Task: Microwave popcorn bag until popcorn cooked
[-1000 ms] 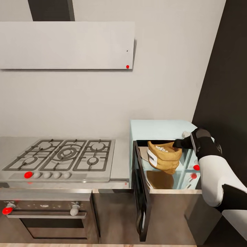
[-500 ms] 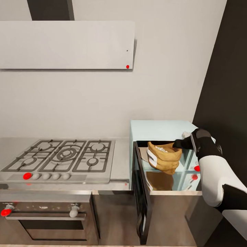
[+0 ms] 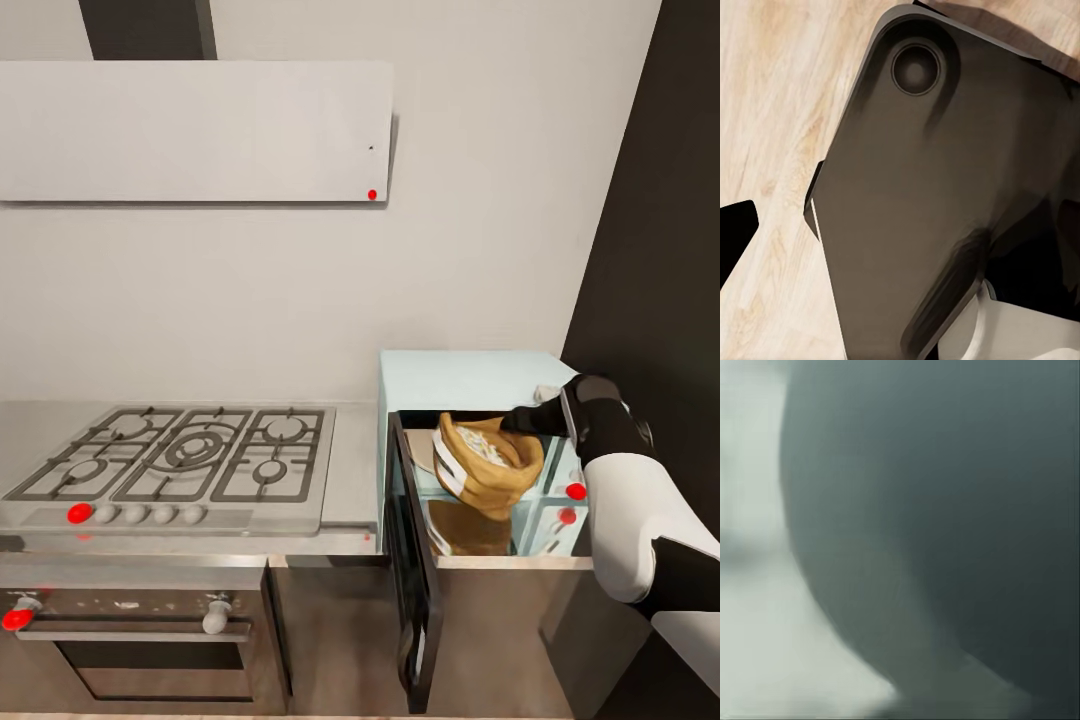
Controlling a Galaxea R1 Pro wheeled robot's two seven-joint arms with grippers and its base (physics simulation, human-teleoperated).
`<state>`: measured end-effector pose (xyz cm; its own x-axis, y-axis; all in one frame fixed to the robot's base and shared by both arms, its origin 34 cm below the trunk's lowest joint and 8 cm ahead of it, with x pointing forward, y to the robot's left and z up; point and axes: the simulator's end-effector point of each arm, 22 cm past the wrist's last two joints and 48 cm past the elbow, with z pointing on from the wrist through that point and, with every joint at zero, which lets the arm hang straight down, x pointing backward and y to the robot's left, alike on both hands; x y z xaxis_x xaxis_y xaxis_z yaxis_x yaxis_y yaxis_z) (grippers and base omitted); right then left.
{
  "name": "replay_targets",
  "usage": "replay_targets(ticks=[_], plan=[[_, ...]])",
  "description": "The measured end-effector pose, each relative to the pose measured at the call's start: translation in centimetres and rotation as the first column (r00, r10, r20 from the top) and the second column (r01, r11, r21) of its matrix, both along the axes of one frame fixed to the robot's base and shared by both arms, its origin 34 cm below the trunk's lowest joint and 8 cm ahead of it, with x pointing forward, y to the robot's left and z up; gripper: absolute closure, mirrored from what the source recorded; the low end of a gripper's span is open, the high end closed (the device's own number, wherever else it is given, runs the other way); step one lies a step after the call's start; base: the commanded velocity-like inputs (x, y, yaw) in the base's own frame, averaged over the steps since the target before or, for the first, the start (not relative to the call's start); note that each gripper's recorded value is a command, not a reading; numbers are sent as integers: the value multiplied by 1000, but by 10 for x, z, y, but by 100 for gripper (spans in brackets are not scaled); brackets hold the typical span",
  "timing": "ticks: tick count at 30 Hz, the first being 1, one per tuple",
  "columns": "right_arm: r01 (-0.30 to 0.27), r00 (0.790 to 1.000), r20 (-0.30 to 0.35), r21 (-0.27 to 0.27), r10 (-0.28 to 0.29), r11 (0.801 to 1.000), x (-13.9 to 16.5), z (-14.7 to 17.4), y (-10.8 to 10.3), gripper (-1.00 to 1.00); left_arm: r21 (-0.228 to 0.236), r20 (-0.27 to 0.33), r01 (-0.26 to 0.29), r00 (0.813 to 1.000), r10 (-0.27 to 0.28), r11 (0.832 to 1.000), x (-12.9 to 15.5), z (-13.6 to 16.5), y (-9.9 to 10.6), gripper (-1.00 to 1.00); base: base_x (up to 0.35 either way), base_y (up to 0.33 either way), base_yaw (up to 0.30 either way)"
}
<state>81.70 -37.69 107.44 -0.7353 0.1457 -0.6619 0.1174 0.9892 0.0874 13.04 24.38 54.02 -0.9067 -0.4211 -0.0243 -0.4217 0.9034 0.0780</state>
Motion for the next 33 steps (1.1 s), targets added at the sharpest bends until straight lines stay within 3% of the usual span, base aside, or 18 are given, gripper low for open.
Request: replay_targets(ticks=[6, 7, 8, 13, 17, 20, 23, 28, 33], plan=[[-12, 1000, -13, 33, 12, 999, 4, 0, 6, -100, -1, 0, 3, 1000, -3, 1000, 0, 0, -2, -100, -135, 0, 0], [-7, 999, -33, 19, 8, 1000, -1, -10, 2, -100, -2, 0, 3, 1000, -3, 1000, 0, 0, -2, -100, -319, 0, 0], [5, 998, -67, -36, -8, 999, -8, -23, -10, -100, -2, 0, 3, 1000, -3, 1000, 0, 0, -3, -100, -333, 0, 0], [7, 998, -69, -40, -10, 999, -9, -23, -12, -100, -3, 0, 5, 1000, -5, 1000, 0, 0, -3, -100, -343, 0, 0], [5, 1000, 17, -23, -4, 1000, 0, 9, -12, -100, -3, 0, 6, 1000, -6, 1000, 0, 0, -3, -100, -346, 0, 0], [-48, 988, 146, 19, 45, 999, 8, 59, -1, -100, -3, 0, 6, 1000, -6, 1000, 0, 0, -3, -100, -346, 0, 0], [-62, 983, 176, 20, 57, 998, 7, 69, 0, -100, -3, 0, 7, 1000, -7, 1000, 0, 0, -3, -100, -346, 0, 0], [-52, 998, 44, 8, 52, 999, -34, -30, -10, -100, -2, 0, 6, 1000, -6, 1000, 0, 0, -2, -100, -255, 0, 0], [-125, 992, -8, -55, 125, 991, -81, -134, -7, -100, -2, 1, 8, 1000, -8, 1000, 1, 0, -2, -100, -42, 0, 0]])
